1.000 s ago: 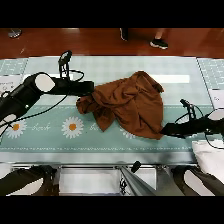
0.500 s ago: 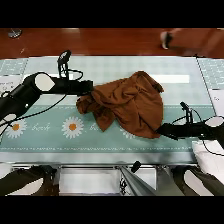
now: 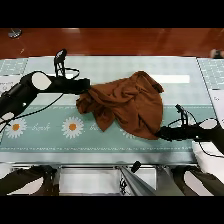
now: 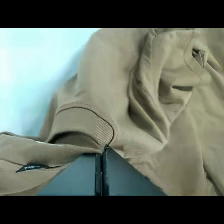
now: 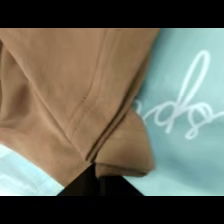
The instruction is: Fold the shirts.
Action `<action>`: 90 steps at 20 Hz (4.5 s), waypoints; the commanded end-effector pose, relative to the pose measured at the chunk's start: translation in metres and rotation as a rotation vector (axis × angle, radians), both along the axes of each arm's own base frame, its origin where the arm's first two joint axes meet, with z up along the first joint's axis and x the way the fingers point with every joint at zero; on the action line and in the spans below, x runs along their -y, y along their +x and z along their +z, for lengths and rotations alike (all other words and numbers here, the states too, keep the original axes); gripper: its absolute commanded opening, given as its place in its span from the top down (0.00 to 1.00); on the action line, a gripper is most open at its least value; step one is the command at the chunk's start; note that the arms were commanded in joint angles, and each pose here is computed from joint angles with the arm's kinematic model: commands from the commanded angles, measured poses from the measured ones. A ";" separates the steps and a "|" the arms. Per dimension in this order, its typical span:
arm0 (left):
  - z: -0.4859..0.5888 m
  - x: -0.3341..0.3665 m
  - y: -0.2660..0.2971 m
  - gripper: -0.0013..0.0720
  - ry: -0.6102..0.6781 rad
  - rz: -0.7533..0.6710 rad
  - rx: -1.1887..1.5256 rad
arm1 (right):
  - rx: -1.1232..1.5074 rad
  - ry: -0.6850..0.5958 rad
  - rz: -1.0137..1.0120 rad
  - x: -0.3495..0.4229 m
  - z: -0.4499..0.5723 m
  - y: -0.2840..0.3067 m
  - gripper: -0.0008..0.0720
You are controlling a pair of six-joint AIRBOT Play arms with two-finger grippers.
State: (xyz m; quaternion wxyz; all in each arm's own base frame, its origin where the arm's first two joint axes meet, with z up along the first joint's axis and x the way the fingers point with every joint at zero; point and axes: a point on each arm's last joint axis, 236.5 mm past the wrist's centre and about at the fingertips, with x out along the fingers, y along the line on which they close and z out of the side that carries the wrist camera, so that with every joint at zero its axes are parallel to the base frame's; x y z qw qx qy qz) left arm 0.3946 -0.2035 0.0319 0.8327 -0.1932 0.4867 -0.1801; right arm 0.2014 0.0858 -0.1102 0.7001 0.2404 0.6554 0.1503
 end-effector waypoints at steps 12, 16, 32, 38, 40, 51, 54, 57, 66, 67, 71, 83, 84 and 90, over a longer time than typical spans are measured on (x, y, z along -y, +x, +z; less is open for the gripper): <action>-0.055 -0.104 -0.058 0.22 0.050 0.038 -0.360 | 0.224 -0.078 0.073 0.016 0.077 0.063 0.94; -0.108 -0.089 -0.099 0.17 0.010 0.045 -0.456 | 0.223 -0.085 0.062 0.018 0.077 0.064 0.94; -0.084 -0.040 0.000 0.95 -0.191 0.164 -0.208 | 0.200 -0.070 0.055 0.015 0.079 0.061 0.94; 0.184 -0.059 0.002 0.95 -0.241 0.035 0.382 | 0.502 -0.060 0.130 0.006 0.221 0.106 0.94; 0.327 -0.094 -0.036 0.95 -0.223 0.105 0.751 | 0.783 -0.139 0.090 0.015 0.325 0.123 0.94; 0.572 -0.125 -0.289 0.95 0.106 0.324 1.527 | 1.654 -0.529 -0.337 0.070 0.675 0.002 0.94; 0.512 -0.132 -0.267 0.95 0.175 0.320 1.250 | 1.517 -0.572 -0.304 0.074 0.645 -0.003 0.94; 0.461 -0.139 -0.256 0.95 0.263 0.291 1.043 | 1.282 -0.625 -0.247 0.085 0.589 -0.002 0.94; 0.299 -0.156 -0.203 0.95 0.234 0.194 0.379 | 0.652 -0.613 -0.061 0.105 0.426 0.054 0.94; 0.281 -0.161 -0.186 0.95 0.217 0.198 0.344 | 0.590 -0.591 -0.025 0.104 0.400 0.072 0.94; 0.184 -0.186 -0.101 0.95 0.157 0.217 0.195 | 0.383 -0.554 0.018 0.117 0.298 0.162 0.94; 0.004 -0.144 0.087 0.95 -0.235 0.171 0.035 | 0.324 -0.381 -0.158 0.113 0.130 0.318 0.94; -0.016 -0.133 0.083 0.95 -0.259 0.161 -0.037 | 0.259 -0.377 -0.141 0.112 0.112 0.309 0.94; -0.016 -0.123 0.063 0.37 -0.255 0.023 -0.147 | 0.274 -0.398 -0.015 0.114 0.137 0.287 0.49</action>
